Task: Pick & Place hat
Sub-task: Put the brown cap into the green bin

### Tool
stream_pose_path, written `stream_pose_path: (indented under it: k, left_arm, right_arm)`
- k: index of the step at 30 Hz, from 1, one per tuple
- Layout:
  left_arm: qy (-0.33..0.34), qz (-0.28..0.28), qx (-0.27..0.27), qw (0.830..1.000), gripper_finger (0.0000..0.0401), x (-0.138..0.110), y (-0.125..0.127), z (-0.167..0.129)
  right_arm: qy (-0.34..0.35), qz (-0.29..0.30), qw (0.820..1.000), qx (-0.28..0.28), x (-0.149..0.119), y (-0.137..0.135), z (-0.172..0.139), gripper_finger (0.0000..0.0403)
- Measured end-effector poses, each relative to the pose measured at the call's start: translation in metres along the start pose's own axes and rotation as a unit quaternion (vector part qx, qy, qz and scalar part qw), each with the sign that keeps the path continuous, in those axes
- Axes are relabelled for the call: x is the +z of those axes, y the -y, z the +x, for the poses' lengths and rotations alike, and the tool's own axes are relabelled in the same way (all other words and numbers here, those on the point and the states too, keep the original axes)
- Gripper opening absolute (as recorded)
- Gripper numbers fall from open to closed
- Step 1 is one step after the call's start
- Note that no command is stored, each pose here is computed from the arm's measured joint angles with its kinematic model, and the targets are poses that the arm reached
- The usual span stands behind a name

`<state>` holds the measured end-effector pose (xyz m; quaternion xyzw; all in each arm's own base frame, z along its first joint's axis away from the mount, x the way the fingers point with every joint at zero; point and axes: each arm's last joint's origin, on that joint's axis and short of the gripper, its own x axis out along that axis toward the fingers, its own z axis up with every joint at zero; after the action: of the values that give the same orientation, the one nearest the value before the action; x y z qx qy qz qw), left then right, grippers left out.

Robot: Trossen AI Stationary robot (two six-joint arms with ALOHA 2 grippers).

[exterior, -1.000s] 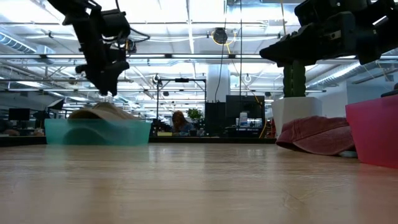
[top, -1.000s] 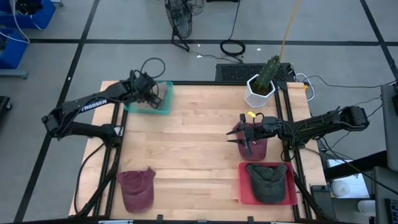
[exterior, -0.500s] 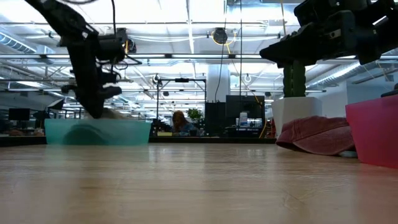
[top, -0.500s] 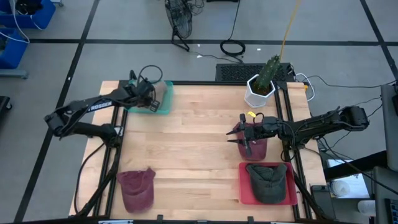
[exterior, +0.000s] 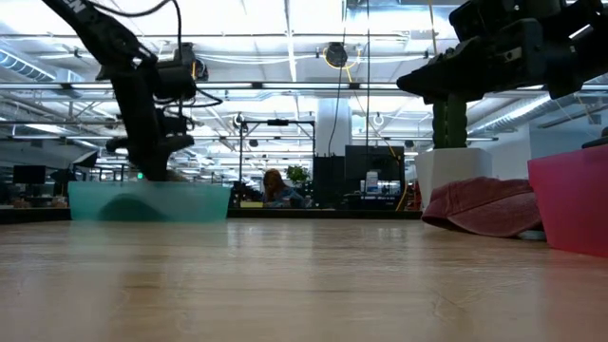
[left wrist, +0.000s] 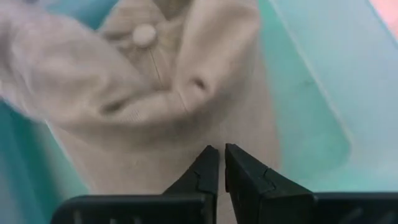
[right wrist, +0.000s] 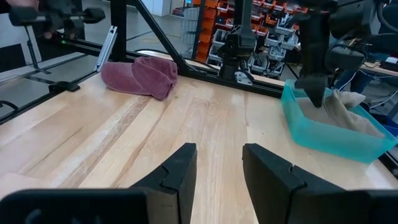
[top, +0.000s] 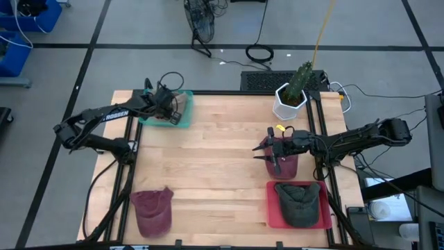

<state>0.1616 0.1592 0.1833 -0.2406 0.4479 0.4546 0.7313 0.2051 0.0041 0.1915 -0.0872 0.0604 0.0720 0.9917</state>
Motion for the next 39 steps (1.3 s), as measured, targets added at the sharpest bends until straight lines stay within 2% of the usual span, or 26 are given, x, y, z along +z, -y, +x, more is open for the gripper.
stream_pose_path:
  k: [9,14,18,24,27,34,39]
  left_arm:
    - [0.076,-0.005,-0.002,0.997,0.0025,0.027,-0.004,-0.052]
    - [0.125,0.009,-0.033,0.992,0.0007,0.031,0.004,-0.059]
    - [0.124,0.038,-0.047,0.99,0.0007,0.028,0.013,-0.051]
    - [0.098,0.075,0.084,0.989,0.003,0.024,0.006,-0.03]
    - [0.091,0.085,0.12,0.985,0.0036,0.028,0.0,-0.021]
    - [0.097,0.075,0.135,0.983,0.0037,0.042,-0.016,0.002]
    - [0.022,0.059,0.135,0.989,0.0037,0.035,-0.033,0.02]
  right_arm:
    - [-0.003,0.0,1.0,0.001,-0.001,0.0,0.0,0.0116]
    - [-0.003,0.0,1.0,0.001,-0.001,0.0,0.0,0.0116]
    - [-0.003,0.0,1.0,0.001,-0.001,0.0,0.0,0.0116]
    - [-0.003,0.0,1.0,0.0,-0.001,0.0,0.0,0.0116]
    - [-0.003,0.0,1.0,0.001,-0.001,0.0,0.0,0.0116]
    - [-0.004,-0.003,1.0,0.001,-0.001,0.0,0.0,0.0116]
    - [-0.012,-0.002,1.0,0.002,-0.002,0.0,0.0,0.0116]
